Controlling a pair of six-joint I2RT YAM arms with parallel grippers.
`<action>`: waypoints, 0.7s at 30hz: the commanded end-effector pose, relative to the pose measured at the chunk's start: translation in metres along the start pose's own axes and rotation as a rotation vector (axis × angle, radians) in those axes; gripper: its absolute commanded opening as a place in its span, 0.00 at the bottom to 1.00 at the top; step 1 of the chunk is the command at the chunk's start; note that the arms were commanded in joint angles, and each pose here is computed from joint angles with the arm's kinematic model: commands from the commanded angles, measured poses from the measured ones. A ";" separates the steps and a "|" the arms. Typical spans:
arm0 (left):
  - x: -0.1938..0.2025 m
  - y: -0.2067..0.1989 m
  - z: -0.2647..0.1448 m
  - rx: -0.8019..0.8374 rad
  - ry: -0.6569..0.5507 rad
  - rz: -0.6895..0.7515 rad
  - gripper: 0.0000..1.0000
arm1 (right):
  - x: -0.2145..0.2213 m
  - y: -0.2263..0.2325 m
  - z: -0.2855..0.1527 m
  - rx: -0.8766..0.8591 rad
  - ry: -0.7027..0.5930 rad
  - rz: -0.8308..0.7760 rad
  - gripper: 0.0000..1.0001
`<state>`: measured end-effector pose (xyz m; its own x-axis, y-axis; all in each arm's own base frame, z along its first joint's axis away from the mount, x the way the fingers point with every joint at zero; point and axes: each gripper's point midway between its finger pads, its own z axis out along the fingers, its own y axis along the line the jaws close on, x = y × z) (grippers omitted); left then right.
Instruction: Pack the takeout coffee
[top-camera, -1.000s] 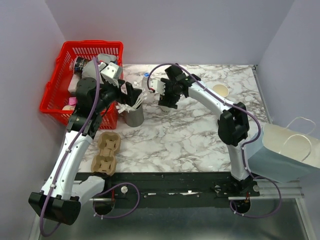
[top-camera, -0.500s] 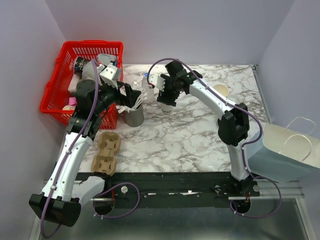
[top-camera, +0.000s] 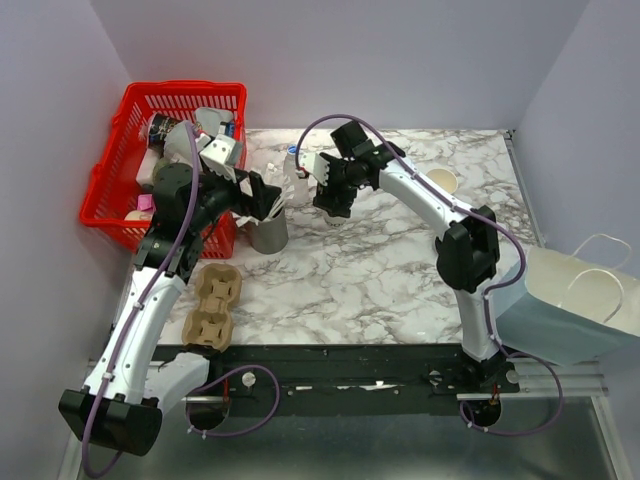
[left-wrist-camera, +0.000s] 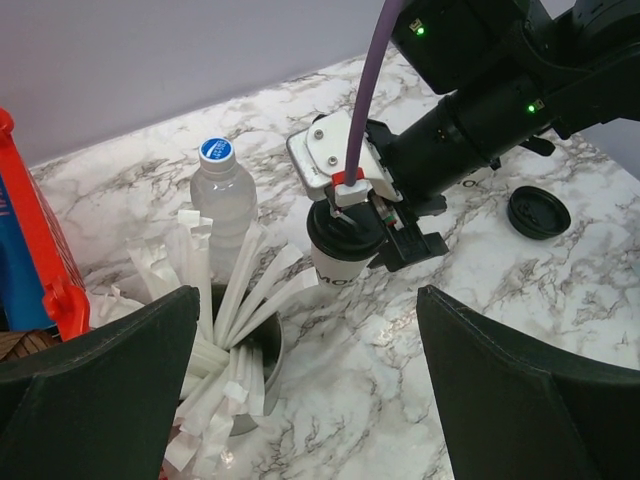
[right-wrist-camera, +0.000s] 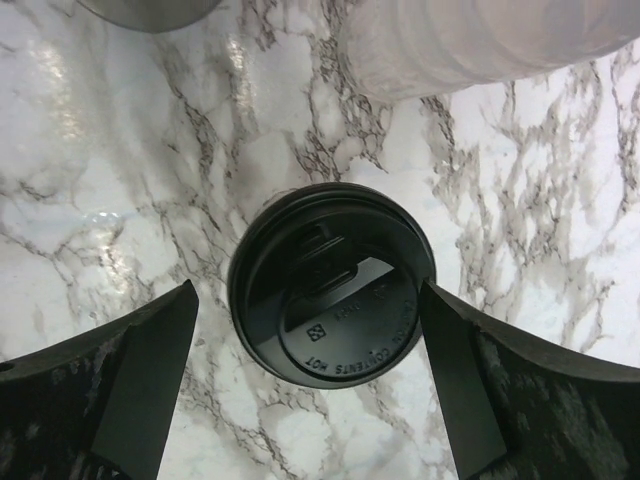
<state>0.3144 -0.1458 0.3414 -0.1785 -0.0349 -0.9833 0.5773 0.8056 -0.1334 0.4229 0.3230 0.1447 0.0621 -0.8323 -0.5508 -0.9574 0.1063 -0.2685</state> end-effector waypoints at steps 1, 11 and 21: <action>0.000 0.001 -0.011 -0.011 0.006 0.012 0.98 | -0.028 0.019 -0.021 -0.068 -0.114 0.030 1.00; 0.017 -0.020 -0.037 0.120 0.113 0.203 0.98 | -0.050 0.037 -0.088 -0.069 -0.228 0.177 1.00; 0.091 -0.024 -0.105 0.299 0.582 0.451 0.95 | 0.008 0.058 -0.144 0.064 -0.157 0.375 1.00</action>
<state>0.2491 -0.1286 0.3123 -0.1478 0.4153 -0.8976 0.7646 0.6236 0.1627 0.3309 0.2714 0.2498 -0.1053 -0.6505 -0.7521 -0.9490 0.2918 -0.1195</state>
